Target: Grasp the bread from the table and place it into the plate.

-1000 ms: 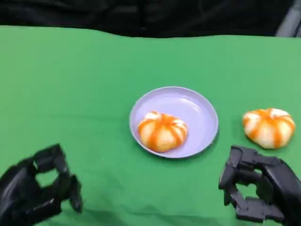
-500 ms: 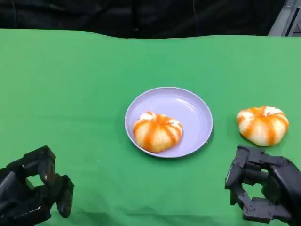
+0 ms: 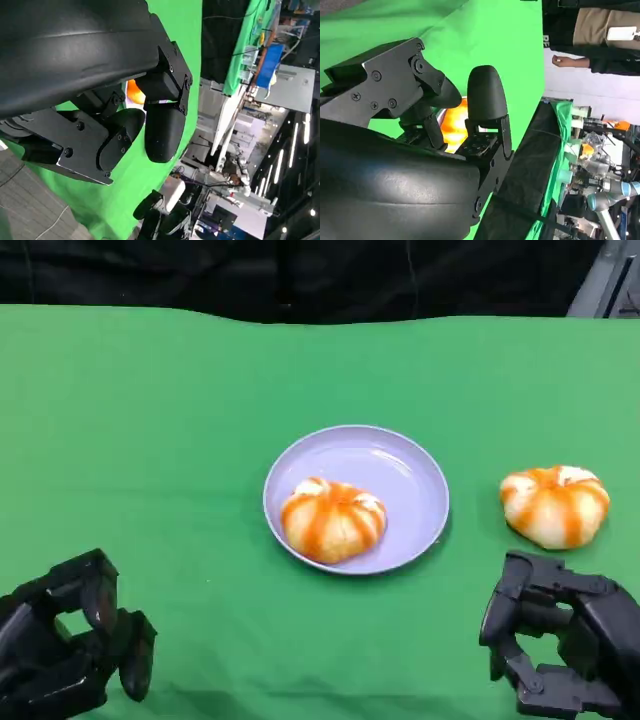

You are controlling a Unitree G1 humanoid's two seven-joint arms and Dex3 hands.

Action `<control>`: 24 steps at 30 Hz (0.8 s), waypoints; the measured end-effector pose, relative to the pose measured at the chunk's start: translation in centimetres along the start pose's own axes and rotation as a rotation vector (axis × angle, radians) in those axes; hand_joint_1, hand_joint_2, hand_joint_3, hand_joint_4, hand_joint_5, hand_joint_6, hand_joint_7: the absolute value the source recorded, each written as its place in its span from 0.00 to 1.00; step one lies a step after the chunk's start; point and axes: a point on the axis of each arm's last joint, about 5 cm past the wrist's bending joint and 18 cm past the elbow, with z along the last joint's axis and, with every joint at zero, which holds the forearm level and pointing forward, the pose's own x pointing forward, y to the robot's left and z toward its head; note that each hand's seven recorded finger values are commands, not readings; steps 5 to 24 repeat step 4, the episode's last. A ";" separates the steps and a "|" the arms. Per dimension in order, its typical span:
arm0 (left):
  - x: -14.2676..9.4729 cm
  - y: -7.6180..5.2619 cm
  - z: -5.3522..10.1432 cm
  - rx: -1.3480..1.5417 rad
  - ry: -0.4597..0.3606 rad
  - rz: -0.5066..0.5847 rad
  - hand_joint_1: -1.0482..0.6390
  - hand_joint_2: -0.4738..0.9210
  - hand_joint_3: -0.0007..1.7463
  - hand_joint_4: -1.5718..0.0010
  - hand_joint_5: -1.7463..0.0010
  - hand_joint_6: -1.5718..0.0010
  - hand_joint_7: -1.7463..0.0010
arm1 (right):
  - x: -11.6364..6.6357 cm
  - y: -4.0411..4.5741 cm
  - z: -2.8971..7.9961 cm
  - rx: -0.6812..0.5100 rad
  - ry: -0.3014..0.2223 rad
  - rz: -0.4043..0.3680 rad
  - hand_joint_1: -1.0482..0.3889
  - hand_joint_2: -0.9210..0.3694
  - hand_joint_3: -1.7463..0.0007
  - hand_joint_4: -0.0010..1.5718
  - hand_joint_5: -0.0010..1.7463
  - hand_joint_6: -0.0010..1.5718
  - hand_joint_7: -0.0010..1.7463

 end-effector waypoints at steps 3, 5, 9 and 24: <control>0.0 0.0 0.0 -0.002 0.005 0.009 0.62 0.78 0.71 0.38 0.00 0.51 0.00 | 0.0 0.00 0.0 0.001 0.002 0.001 0.75 0.25 0.36 0.49 1.00 0.49 0.85; 0.0 0.0 0.0 -0.001 0.005 0.015 0.62 0.78 0.71 0.38 0.00 0.51 0.00 | 0.0 -0.01 0.0 0.001 0.002 0.001 0.75 0.25 0.36 0.49 1.00 0.49 0.85; 0.0 0.0 0.0 -0.001 0.005 0.015 0.62 0.78 0.71 0.38 0.00 0.51 0.00 | 0.0 -0.01 0.0 0.001 0.002 0.001 0.75 0.25 0.36 0.49 1.00 0.49 0.85; 0.0 0.0 0.0 -0.001 0.005 0.015 0.62 0.78 0.71 0.38 0.00 0.51 0.00 | 0.0 -0.01 0.0 0.001 0.002 0.001 0.75 0.25 0.36 0.49 1.00 0.49 0.85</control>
